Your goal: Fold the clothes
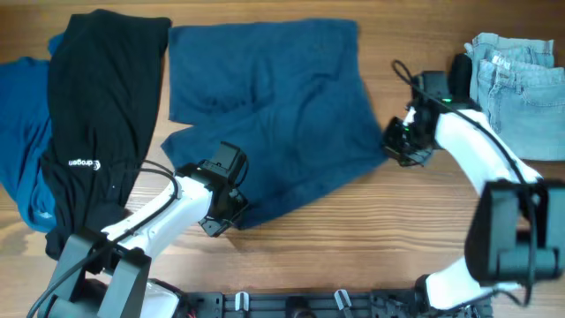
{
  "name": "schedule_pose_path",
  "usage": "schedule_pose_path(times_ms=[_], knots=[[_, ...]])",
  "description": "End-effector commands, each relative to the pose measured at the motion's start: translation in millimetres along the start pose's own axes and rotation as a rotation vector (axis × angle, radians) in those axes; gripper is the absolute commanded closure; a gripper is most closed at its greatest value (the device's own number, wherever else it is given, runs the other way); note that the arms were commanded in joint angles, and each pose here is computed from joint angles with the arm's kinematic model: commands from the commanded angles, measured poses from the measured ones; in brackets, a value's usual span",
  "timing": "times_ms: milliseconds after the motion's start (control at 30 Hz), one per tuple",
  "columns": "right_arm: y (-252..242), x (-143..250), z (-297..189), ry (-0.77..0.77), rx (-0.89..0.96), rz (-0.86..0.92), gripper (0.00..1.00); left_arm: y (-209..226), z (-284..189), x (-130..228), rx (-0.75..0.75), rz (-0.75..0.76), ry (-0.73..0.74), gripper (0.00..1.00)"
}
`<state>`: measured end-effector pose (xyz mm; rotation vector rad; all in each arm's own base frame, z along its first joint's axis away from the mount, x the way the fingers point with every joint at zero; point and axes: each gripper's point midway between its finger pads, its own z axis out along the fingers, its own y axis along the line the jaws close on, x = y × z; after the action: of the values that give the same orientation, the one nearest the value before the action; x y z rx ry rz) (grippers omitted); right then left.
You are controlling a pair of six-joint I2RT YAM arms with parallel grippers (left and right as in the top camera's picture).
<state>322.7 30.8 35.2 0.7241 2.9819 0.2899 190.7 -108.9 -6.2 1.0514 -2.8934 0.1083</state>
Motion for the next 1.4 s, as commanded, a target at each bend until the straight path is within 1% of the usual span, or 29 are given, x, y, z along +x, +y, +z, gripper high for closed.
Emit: schedule_pose_path(times_ms=[0, 67, 200, 300, 533, 600, 633, 767, 900, 1067, 1200, 1367], knots=[[-40.5, -2.8, -43.1, -0.054, 0.041, 0.066, 0.96, 15.8, 2.1, 6.3, -0.044, 0.039, 0.016, 0.96], [-61.2, 6.9, -56.0, -0.026, 0.059, 0.131, 0.96, 18.7, -1.6, 9.4, -0.046, 0.047, 0.026, 0.96], [-79.7, 15.1, -67.2, -0.015, 0.086, 0.148, 0.96, 25.8, -5.5, 10.0, -0.069, 0.069, 0.019, 0.96], [-81.0, 14.0, -69.0, -0.029, 0.092, 0.110, 0.96, 28.2, -5.9, 5.0, -0.083, 0.072, -0.009, 0.96], [-77.8, 11.9, -69.0, -0.037, 0.074, 0.107, 0.96, 24.9, -9.2, 3.1, -0.070, 0.075, -0.020, 0.96], [-72.1, 10.8, -68.8, -0.037, 0.042, 0.105, 0.96, 15.0, -26.2, -2.7, -0.039, 0.131, -0.053, 0.96], [-69.5, 9.8, -68.8, -0.039, 0.027, 0.104, 0.96, 14.0, -36.3, -8.1, -0.042, 0.131, -0.088, 0.96], [-65.5, 7.3, -71.7, -0.057, 0.005, 0.099, 0.96, 5.9, -104.9, -40.9, -0.016, 0.123, -0.319, 0.96], [-59.7, 3.2, -95.3, -0.154, -0.027, 0.081, 0.96, -11.6, -164.4, -58.7, 0.110, 0.149, -0.491, 0.96], [-59.4, 21.6, -129.1, -0.228, -0.040, 0.057, 0.96, -19.7, -203.2, -59.5, 0.209, 0.180, -0.565, 0.96], [-62.8, 51.7, -154.8, -0.261, -0.047, 0.044, 0.96, -18.5, -210.4, -44.9, 0.242, 0.220, -0.553, 0.96], [-63.3, 69.0, -175.9, -0.332, -0.068, 0.028, 0.96, -27.2, -221.5, -26.0, 0.295, 0.290, -0.562, 0.96]])
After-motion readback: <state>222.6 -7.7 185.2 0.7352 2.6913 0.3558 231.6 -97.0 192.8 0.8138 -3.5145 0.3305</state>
